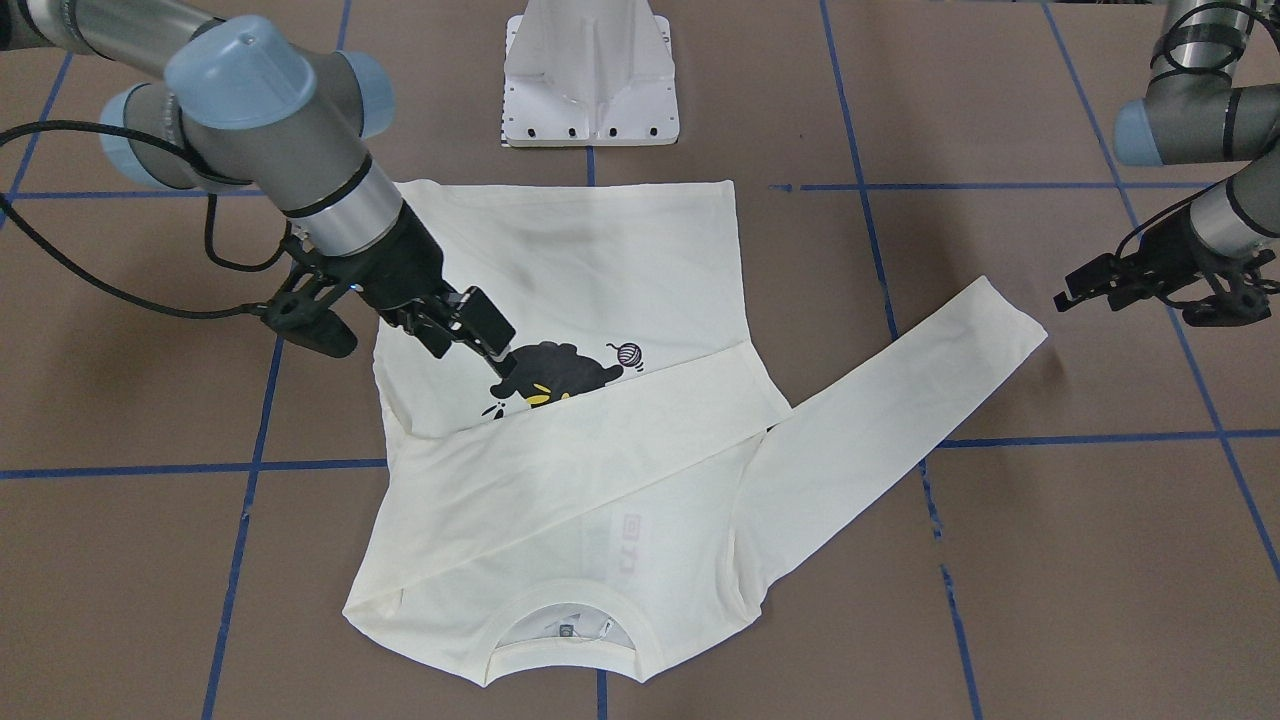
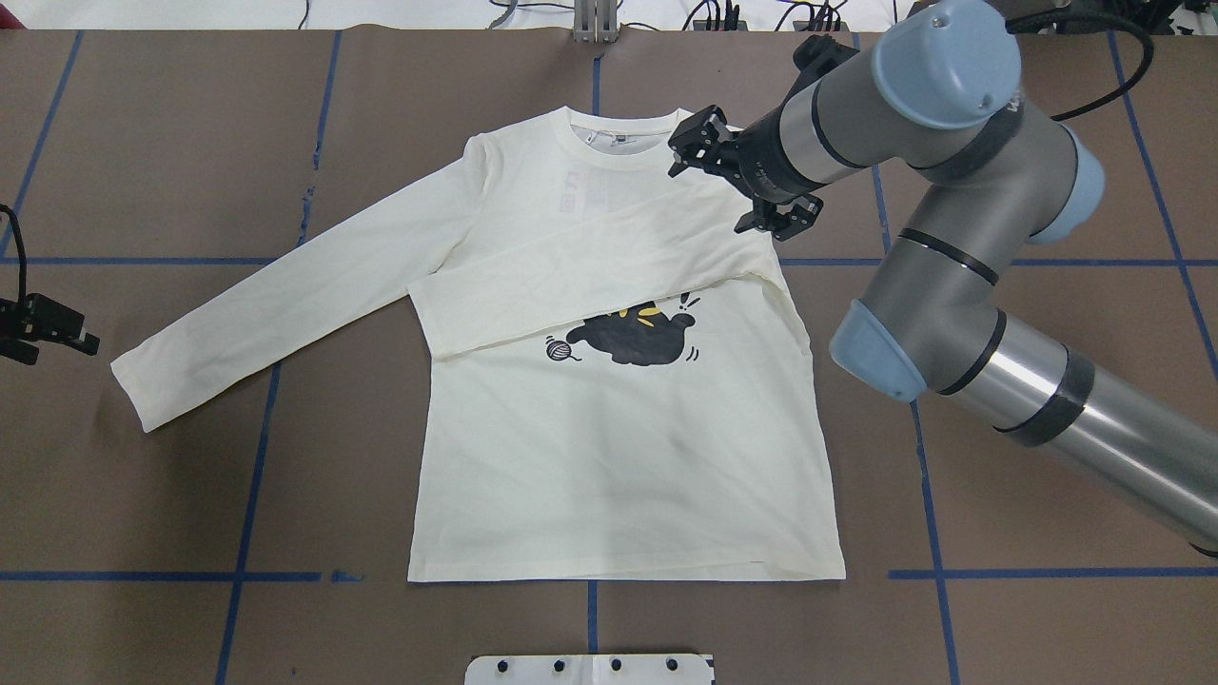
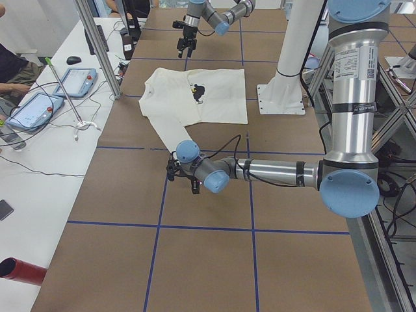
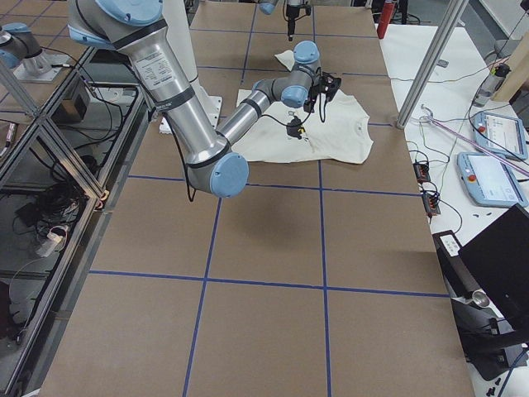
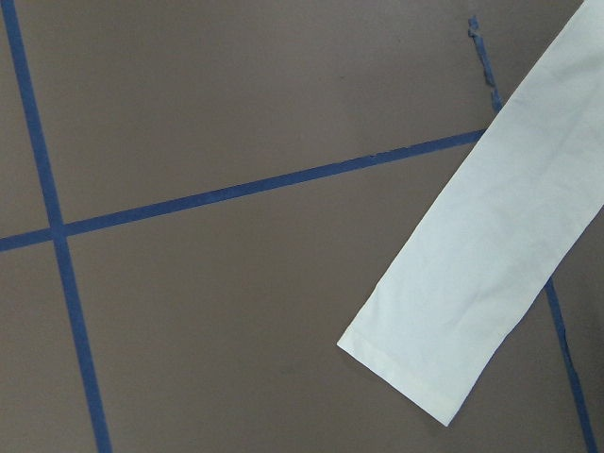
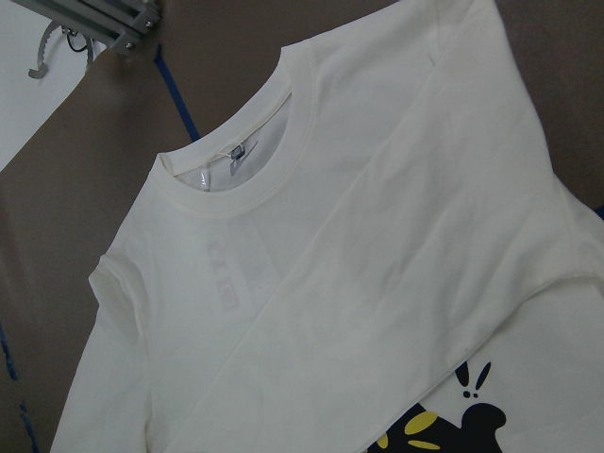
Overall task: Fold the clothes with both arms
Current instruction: 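Grasp the other sleeve cuff with the left gripper while the right gripper waits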
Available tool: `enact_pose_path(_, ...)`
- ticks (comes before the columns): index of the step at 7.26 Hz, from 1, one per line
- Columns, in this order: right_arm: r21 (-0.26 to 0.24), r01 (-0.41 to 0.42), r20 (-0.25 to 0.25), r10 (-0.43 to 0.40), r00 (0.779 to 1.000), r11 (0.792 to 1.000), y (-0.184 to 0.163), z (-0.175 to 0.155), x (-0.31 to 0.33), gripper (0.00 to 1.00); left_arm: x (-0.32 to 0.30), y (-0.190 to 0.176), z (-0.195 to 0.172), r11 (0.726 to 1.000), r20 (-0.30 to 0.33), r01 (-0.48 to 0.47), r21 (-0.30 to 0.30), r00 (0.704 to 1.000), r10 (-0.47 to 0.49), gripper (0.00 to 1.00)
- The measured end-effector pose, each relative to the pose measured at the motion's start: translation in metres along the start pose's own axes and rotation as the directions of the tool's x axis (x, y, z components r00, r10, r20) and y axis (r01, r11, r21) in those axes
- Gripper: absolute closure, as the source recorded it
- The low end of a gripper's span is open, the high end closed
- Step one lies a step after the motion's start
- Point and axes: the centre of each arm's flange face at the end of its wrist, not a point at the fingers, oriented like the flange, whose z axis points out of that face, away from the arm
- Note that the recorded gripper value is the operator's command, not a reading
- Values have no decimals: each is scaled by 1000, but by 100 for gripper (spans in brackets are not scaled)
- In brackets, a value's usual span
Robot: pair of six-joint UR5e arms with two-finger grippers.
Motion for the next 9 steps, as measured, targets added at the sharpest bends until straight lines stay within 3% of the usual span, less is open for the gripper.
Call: enact_pose_path(9, 15, 15, -14, -15, 1000, 1000, -7, -3, 22, 0, 20, -15, 44, 999, 72, -42, 4, 997, 41, 26)
